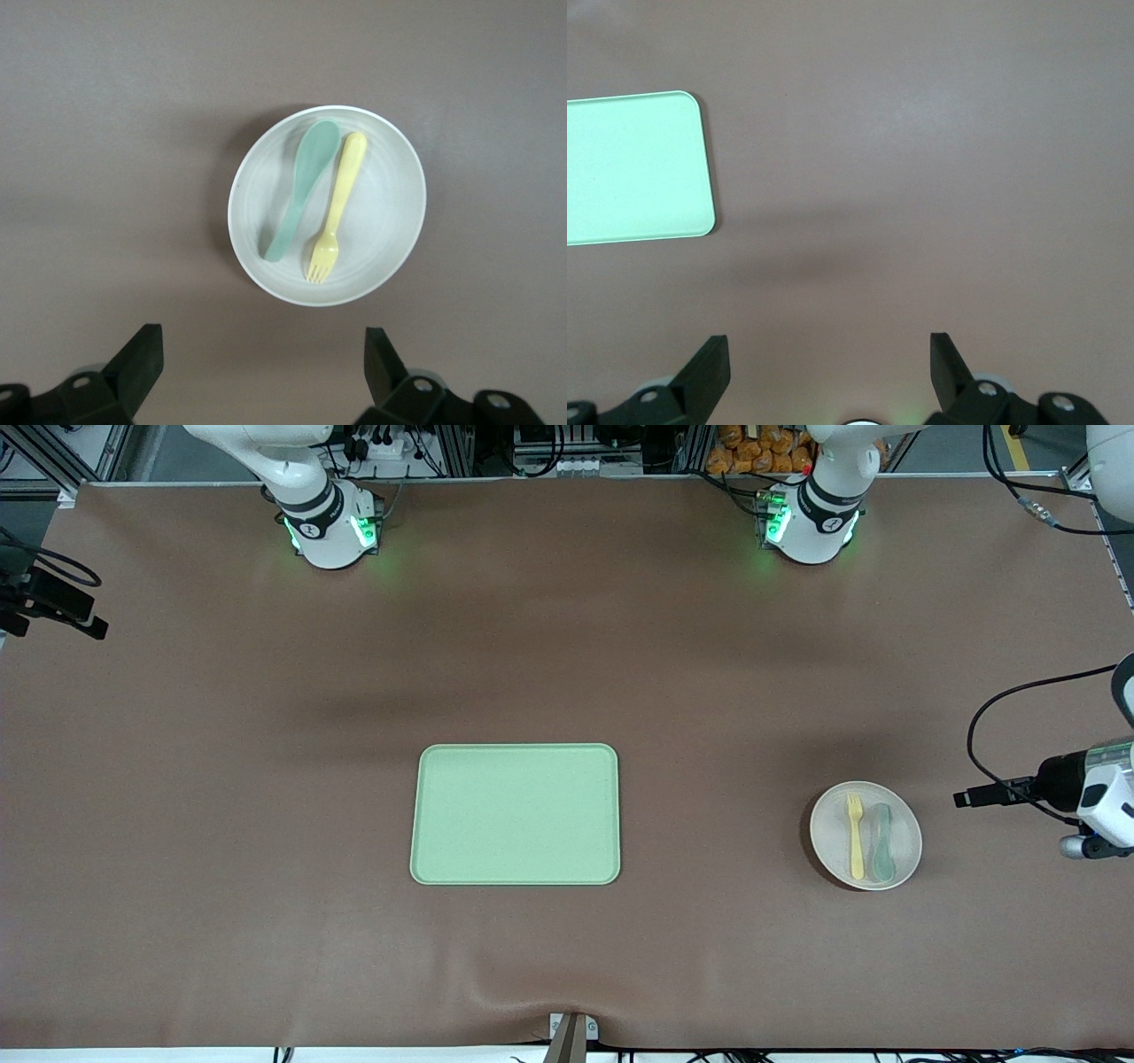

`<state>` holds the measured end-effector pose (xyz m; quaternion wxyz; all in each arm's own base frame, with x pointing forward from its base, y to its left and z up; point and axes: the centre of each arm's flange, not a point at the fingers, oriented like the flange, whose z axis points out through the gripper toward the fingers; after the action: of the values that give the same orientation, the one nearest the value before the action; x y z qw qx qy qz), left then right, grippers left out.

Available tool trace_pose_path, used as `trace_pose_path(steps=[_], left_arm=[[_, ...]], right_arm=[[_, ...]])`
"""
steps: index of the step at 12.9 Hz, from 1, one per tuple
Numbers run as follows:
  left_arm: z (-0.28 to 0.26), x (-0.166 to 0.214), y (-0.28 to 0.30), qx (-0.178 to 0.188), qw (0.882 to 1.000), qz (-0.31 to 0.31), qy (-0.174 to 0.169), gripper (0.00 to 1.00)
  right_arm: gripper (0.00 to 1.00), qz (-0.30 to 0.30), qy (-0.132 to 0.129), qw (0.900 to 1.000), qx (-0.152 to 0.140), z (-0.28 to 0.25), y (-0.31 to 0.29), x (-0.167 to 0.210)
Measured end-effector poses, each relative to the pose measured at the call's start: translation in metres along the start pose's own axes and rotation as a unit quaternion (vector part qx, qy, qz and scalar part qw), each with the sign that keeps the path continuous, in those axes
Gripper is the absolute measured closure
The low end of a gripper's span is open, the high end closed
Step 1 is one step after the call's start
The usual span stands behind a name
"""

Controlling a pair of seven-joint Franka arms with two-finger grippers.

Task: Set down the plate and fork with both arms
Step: 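Lower the left gripper and grasp the white plate rim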

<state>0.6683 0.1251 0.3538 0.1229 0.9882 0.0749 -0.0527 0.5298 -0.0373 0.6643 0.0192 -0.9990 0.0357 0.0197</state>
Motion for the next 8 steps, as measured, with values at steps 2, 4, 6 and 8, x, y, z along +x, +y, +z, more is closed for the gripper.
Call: trace_pose_path(steps=[2,4,6,8], left_arm=[[0.021,0.008,-0.005,-0.006,1.000,-0.001,0.003,0.00],[0.041,0.017,-0.012,-0.002,1.000,0.007,0.015,0.00],[0.062,0.026,-0.026,0.003,0.999,0.016,0.029,0.00],[0.084,0.033,-0.040,0.003,0.999,0.022,0.039,0.00]], right_arm=[[0.00,0.000,0.000,1.000,0.000,0.000,0.000,0.000],[0.00,0.000,0.000,1.000,0.000,0.000,0.000,0.000],[0.00,0.000,0.000,1.000,0.000,0.000,0.000,0.000],[0.00,0.000,0.000,1.000,0.000,0.000,0.000,0.000]])
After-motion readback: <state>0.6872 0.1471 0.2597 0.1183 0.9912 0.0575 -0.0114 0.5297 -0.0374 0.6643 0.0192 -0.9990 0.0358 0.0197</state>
